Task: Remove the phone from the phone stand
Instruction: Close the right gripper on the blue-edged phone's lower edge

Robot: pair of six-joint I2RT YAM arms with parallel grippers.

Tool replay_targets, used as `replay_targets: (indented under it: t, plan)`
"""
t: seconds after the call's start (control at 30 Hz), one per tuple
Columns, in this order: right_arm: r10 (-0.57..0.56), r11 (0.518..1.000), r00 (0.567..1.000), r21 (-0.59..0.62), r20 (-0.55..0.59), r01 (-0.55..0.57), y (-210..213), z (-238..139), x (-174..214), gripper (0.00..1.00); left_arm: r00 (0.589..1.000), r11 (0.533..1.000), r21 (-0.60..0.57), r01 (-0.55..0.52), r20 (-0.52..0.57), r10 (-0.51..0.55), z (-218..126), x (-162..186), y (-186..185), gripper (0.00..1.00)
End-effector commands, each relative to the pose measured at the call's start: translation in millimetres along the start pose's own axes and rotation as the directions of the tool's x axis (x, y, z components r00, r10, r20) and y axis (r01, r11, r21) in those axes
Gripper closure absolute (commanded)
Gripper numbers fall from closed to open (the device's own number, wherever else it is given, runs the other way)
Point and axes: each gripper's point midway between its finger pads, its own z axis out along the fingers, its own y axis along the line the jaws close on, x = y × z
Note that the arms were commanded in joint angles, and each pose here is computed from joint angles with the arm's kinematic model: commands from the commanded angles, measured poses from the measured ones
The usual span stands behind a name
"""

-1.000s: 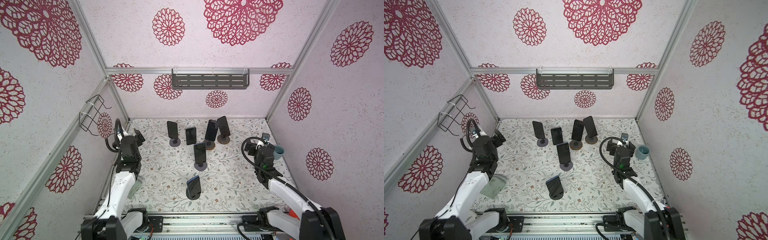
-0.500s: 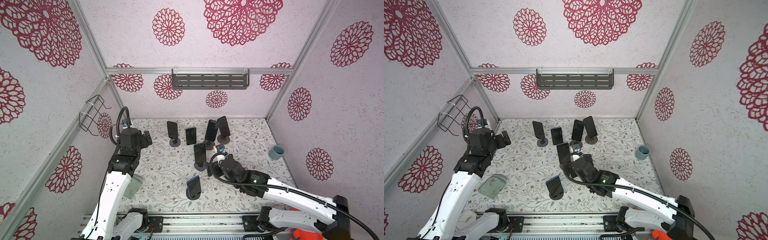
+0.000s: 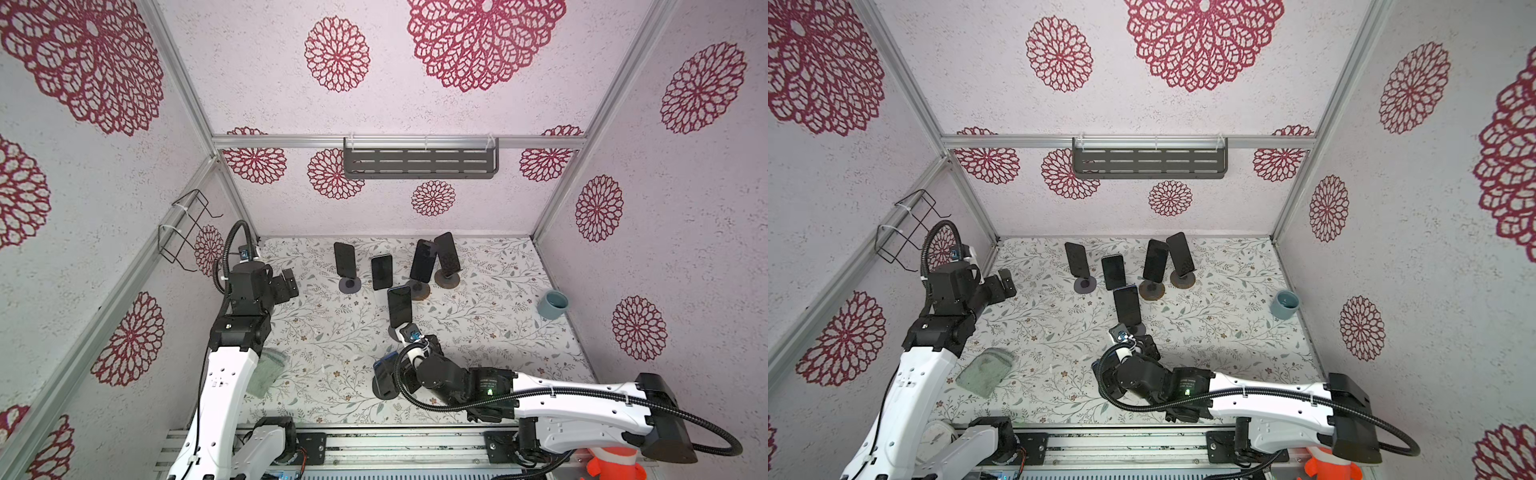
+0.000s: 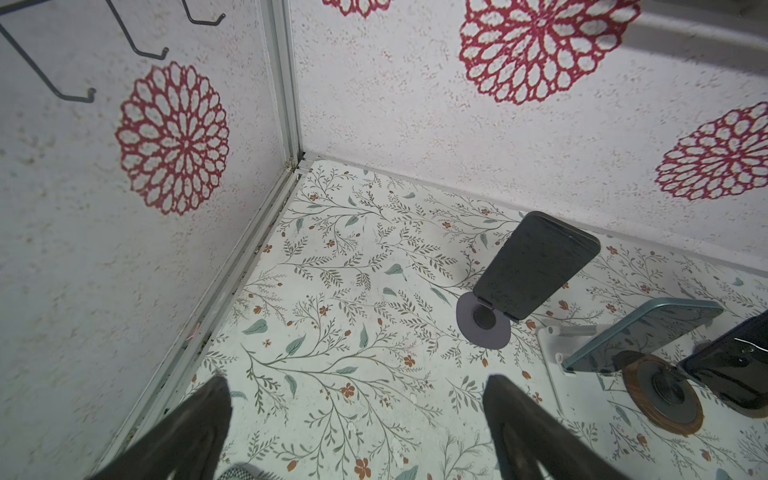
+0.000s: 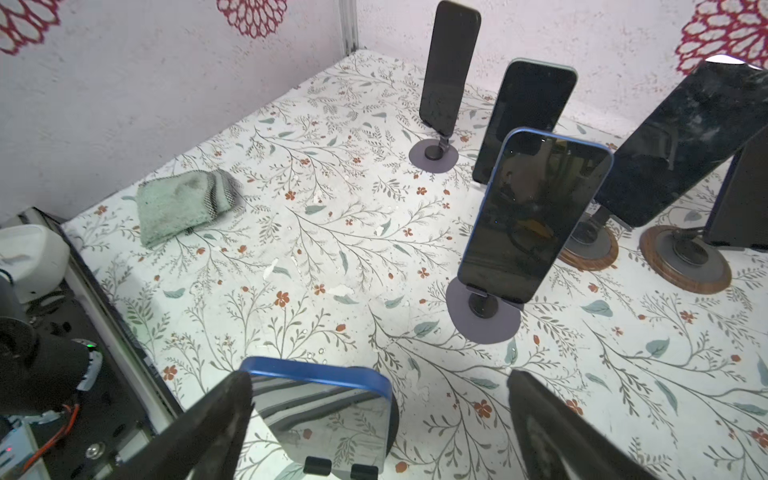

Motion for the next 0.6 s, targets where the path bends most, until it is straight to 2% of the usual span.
replay_targets:
  t: [0.0, 0.37, 0.57]
  plan:
    - [0.014, 0.999, 0.999, -0.038, 0.051, -0.012, 11, -3, -11, 0.01, 0.999, 1.000, 0.018, 0.017, 0.028, -0.017, -3, -6, 1, 0.02]
    - [0.044, 0.995, 0.998, -0.087, 0.037, -0.041, 19, 7, 5, 0.01, 0.998, 0.998, 0.039, 0.047, 0.027, -0.048, 1, -6, 1, 0.02]
    - [0.032, 0.997, 0.999, -0.071, 0.013, -0.031, 19, 17, 16, 0.01, 0.998, 0.998, 0.028, 0.048, 0.030, -0.049, 0, -6, 3, 0.02]
